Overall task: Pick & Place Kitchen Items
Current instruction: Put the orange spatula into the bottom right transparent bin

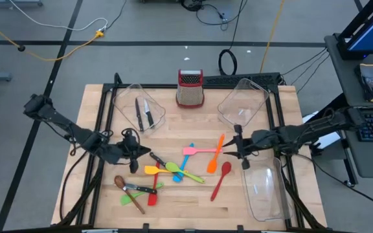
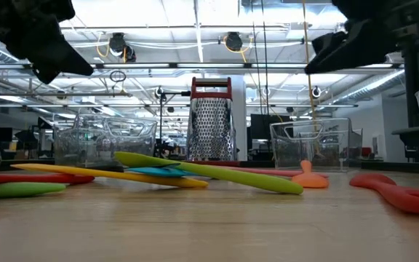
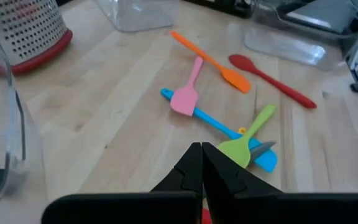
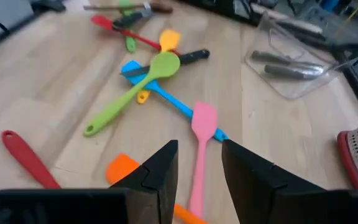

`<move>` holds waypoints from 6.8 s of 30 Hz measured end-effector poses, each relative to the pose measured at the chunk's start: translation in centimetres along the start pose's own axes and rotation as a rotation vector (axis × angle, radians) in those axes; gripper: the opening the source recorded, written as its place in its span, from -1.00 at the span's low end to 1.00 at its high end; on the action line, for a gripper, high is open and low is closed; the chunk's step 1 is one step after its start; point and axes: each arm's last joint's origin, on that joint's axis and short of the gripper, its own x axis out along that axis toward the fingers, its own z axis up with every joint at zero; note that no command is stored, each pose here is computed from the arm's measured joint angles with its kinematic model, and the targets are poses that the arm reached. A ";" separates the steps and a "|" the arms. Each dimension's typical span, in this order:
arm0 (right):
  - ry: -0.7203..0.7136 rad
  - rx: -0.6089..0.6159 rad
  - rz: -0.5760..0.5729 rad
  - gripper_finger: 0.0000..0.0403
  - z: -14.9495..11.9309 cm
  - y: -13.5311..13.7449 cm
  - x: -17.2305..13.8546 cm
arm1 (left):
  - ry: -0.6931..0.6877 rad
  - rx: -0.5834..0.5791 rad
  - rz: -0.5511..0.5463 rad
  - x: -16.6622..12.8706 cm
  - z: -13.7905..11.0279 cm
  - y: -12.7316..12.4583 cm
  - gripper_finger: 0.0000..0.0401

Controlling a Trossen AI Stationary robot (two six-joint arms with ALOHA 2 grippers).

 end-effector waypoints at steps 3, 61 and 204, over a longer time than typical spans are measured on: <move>0.098 -0.017 -0.005 -0.42 0.3 -0.5 1.2 | -0.021 0.010 -0.019 -0.1 -0.1 0.8 -0.97; 0.734 -0.467 0.033 0.01 -4.5 -3.1 9.7 | -0.051 0.046 -0.027 -1.2 0.7 2.3 -0.91; 0.721 1.574 0.024 -0.86 2.6 16.5 -10.6 | -0.053 0.034 0.028 -1.1 0.5 2.5 -0.88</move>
